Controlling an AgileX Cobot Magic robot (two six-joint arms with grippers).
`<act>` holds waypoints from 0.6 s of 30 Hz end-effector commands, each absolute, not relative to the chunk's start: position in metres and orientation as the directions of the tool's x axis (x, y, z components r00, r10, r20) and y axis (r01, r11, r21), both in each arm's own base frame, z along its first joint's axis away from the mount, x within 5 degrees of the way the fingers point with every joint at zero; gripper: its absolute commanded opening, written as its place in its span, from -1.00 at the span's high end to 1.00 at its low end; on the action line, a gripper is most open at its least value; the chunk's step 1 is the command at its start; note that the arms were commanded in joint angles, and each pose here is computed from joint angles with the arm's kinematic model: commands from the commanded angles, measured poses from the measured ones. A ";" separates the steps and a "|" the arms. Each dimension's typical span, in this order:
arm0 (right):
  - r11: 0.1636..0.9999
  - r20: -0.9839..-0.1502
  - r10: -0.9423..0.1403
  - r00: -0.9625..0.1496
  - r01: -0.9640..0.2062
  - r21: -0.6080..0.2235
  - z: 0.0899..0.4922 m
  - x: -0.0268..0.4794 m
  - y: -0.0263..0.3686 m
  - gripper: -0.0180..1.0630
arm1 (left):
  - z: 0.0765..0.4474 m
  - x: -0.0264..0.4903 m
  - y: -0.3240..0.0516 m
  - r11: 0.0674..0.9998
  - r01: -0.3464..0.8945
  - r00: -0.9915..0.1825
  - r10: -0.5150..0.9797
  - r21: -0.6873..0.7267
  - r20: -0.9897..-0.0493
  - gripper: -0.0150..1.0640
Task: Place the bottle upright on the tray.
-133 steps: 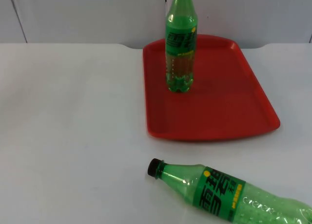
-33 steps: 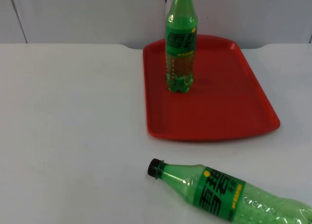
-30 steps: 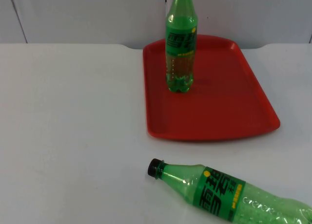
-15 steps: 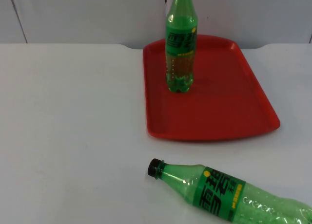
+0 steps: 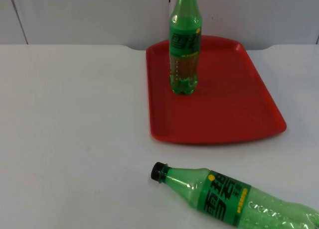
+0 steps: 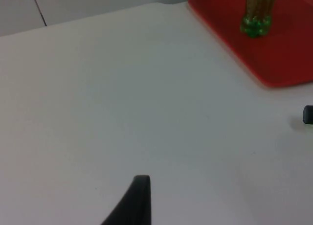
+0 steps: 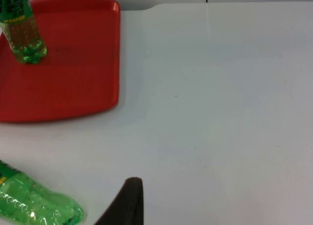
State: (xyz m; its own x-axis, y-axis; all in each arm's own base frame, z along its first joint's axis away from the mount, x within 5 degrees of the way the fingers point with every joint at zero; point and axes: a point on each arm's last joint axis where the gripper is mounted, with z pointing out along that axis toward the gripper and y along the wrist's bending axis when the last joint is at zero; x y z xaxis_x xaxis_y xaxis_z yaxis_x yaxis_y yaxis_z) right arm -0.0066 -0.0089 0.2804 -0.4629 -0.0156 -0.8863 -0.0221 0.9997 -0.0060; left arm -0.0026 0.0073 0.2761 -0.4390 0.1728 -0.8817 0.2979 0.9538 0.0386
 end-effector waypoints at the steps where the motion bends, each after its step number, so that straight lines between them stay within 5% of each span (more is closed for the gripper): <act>1: 1.000 -0.891 -0.014 -0.454 -0.015 -0.008 0.281 -0.007 -0.009 -0.98 | 0.275 -0.003 0.007 0.949 0.312 -0.441 0.175 0.033 -0.880 -0.97; 18: 1.000 -0.891 -0.014 -0.454 -0.015 -0.008 0.281 -0.007 -0.009 -0.98 | 0.275 -0.003 0.007 0.950 0.311 -0.441 0.176 0.035 -0.880 -0.97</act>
